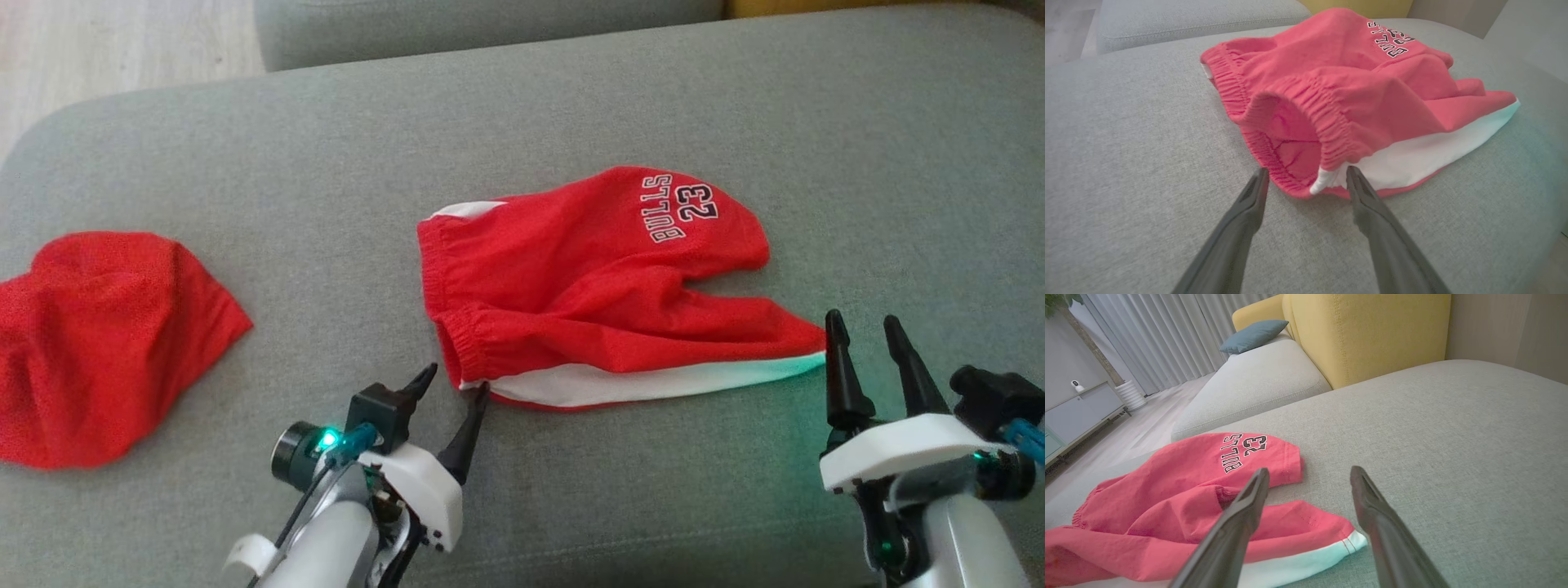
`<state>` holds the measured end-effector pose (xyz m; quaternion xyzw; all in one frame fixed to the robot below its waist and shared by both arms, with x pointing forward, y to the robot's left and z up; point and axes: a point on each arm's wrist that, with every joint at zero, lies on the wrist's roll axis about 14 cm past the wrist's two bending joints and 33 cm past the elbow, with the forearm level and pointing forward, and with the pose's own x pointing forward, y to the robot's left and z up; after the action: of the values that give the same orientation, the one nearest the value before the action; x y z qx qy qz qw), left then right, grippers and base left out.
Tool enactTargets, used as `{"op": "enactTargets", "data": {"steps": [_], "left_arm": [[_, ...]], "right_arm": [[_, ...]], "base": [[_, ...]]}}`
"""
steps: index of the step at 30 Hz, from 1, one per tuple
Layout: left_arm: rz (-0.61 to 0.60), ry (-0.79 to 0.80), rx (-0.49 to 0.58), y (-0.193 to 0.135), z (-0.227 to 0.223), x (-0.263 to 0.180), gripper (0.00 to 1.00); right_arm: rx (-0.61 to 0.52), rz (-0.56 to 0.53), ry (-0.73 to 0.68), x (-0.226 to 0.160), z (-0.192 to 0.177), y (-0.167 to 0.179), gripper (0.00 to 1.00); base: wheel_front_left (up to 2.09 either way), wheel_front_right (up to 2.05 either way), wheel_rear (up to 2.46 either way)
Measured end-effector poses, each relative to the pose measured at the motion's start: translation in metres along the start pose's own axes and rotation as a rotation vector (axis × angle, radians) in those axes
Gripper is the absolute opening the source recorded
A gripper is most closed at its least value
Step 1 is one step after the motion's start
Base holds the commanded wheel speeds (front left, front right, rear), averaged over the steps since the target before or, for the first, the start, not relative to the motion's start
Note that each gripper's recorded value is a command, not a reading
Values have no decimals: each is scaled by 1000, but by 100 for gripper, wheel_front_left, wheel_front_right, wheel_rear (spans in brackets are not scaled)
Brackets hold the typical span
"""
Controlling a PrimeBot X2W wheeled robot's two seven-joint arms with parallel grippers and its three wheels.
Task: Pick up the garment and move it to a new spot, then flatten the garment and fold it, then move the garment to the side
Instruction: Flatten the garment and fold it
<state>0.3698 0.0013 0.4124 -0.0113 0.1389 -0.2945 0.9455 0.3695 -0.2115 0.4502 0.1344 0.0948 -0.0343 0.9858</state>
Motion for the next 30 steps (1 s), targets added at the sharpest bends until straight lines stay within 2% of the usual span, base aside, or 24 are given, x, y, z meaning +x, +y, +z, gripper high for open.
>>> {"op": "enactTargets", "data": {"steps": [4, 5, 6, 7, 8, 13, 23, 30], "left_arm": [[-10, 11, 4, 0, -3, 5, 100], [-13, 13, 7, -1, -3, 6, 84], [-21, 14, 7, -2, -3, 7, 84], [-25, 17, 8, -2, -3, 7, 32], [-28, 21, 9, -3, -5, 8, 0], [-21, -10, -7, 0, 2, 7, 0], [11, -81, -9, 7, 21, 2, 0], [22, -83, -14, 10, 21, 2, 0]], "right_arm": [[2, -14, 3, 0, -1, -5, 100], [2, -20, 3, 0, -1, -6, 100], [3, -24, 3, 0, -1, -8, 100], [3, -28, 2, 0, -1, -9, 100], [4, -30, 3, 0, -1, -10, 100], [2, -51, 71, 2, -15, -17, 100], [64, -97, 295, -3, -74, -27, 100], [91, -83, 325, 6, -89, -18, 100]], "base": [[0, 0, 0], [0, 0, 0], [0, 0, 0], [0, 0, 0], [0, 0, 0], [0, 0, 0], [0, 0, 0], [0, 0, 0]]}}
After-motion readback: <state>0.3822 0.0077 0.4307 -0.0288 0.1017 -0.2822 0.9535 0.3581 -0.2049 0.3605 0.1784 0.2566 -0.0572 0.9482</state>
